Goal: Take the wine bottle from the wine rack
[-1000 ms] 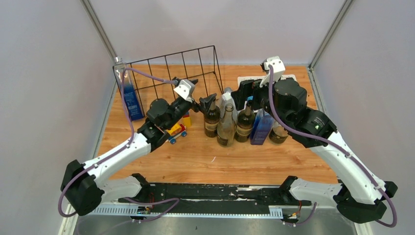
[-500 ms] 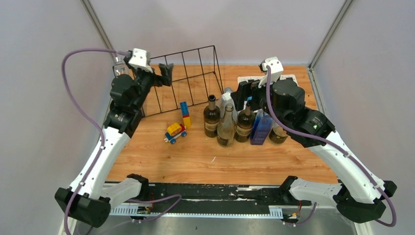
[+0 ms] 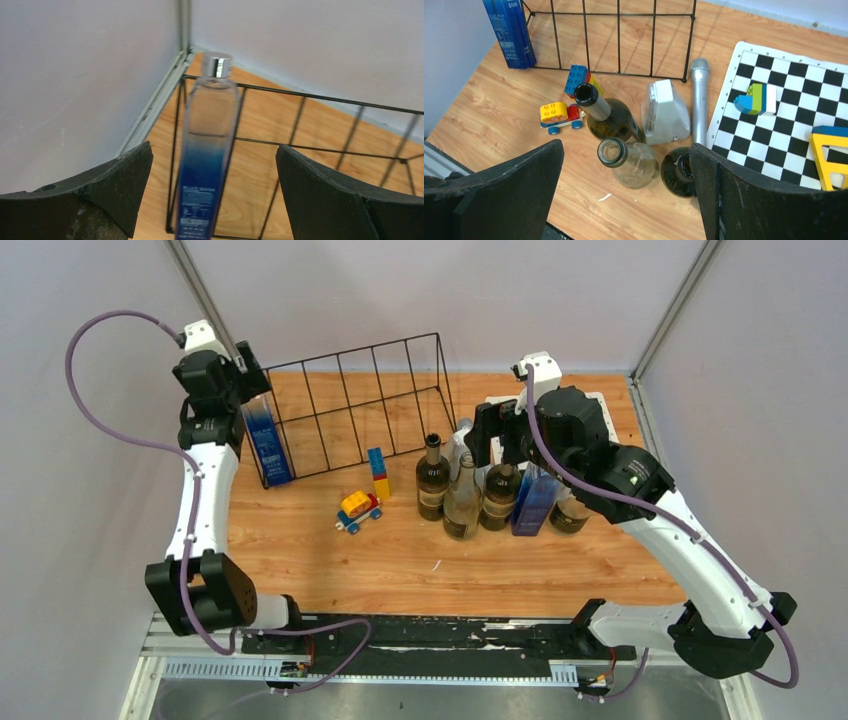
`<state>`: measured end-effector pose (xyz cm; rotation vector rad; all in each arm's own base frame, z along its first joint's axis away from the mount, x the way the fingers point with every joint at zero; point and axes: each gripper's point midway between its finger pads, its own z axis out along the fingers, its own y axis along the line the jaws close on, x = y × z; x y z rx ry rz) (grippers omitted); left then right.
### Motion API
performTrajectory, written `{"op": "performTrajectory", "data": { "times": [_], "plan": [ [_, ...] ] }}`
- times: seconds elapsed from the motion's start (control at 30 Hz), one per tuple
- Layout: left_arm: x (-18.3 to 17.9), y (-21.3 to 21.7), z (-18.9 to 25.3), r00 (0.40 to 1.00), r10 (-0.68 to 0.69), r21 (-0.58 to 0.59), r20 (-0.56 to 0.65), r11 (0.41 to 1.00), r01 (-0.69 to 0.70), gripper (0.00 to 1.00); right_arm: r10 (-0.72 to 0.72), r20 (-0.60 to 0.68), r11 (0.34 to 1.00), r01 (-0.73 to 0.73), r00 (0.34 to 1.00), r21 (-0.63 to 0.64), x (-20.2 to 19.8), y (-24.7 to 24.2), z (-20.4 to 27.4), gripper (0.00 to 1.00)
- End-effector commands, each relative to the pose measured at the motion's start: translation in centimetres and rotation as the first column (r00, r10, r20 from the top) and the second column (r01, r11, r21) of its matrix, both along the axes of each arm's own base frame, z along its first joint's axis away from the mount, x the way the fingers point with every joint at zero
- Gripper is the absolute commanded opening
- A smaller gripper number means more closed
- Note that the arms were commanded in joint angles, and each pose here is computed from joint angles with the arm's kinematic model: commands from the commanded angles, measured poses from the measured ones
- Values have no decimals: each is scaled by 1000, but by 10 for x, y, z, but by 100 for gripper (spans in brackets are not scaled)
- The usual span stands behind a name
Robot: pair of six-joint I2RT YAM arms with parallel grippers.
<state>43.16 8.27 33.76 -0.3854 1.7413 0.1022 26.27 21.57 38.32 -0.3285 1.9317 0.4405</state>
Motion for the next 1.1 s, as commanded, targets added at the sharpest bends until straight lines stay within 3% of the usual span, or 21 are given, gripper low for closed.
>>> {"op": "performTrajectory", "data": {
  "times": [0.0,0.13,0.37,0.83,1.07],
  "plan": [
    [6,38,-8,992,120,-14,-37,993,-121,100,9,-34,999,-8,999,31,-11,-4,4,98],
    [22,52,-31,982,142,8,-124,990,-142,100,6,-41,1000,-5,999,22,-13,-6,-2,98],
    [50,46,-49,988,49,-24,-146,998,-53,100,2,-43,1000,-1,999,19,-15,-9,-12,98],
    [64,52,-81,976,22,28,-215,999,-17,100,7,-27,1000,-7,1000,-5,-13,-10,-14,99],
    [72,54,-90,973,16,43,-229,999,-7,90,10,-25,1000,-10,1000,0,-14,-10,-12,99]
  ]
}}
